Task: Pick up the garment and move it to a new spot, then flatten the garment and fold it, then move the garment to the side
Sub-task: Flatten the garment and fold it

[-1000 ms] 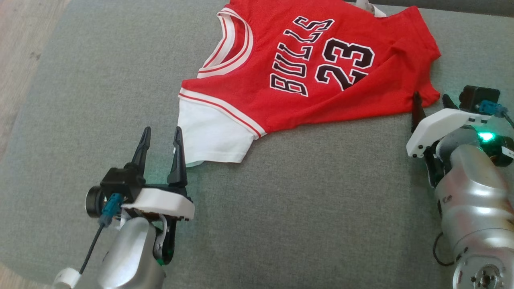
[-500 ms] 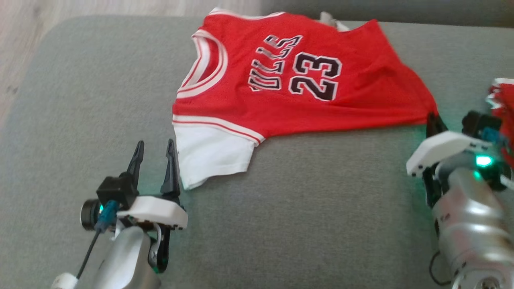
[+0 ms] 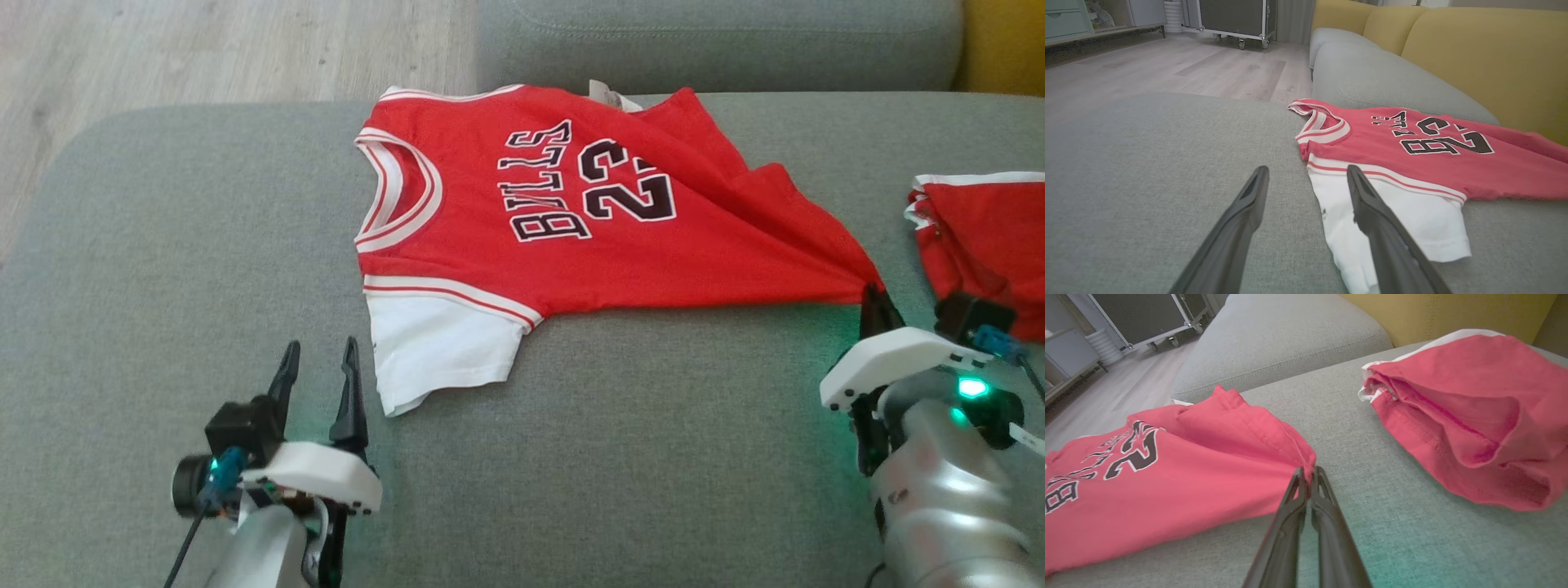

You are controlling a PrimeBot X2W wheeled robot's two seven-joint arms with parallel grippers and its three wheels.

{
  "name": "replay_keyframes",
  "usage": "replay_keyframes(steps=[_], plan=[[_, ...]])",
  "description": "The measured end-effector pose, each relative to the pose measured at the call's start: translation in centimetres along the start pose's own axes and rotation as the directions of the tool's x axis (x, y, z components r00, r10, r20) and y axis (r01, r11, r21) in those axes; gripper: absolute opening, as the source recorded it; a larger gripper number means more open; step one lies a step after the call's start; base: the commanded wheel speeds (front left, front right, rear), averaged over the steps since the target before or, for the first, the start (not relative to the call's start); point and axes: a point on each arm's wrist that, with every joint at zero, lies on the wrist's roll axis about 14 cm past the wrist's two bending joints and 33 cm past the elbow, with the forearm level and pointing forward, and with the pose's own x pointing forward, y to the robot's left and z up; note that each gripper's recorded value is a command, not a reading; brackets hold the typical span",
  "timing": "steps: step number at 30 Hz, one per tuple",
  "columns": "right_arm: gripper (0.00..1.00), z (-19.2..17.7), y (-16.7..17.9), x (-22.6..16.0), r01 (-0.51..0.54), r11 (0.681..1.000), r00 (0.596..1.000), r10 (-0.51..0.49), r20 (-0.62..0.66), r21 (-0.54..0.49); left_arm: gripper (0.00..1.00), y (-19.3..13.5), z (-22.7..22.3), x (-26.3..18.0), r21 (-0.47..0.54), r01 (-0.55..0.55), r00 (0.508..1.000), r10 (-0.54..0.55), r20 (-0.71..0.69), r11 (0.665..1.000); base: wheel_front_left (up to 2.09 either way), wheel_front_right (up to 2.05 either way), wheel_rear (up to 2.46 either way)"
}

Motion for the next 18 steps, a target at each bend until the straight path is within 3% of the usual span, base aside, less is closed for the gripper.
replay_keyframes(steps=[8,18], plan=[[0.00,-0.5,0.9,-1.1,-0.043,0.999,0.999,0.042,0.025,0.025,1.00,-0.9,-2.2,-0.7,-0.065,0.042,0.994,-0.048,-0.096,0.997,0.00,0.00,0.00],[0.00,0.1,1.0,-1.4,-0.064,0.998,0.996,0.063,0.064,0.021,1.00,-3.5,-5.7,-0.5,-0.111,0.117,0.949,-0.144,-0.281,0.987,0.00,0.00,0.00]])
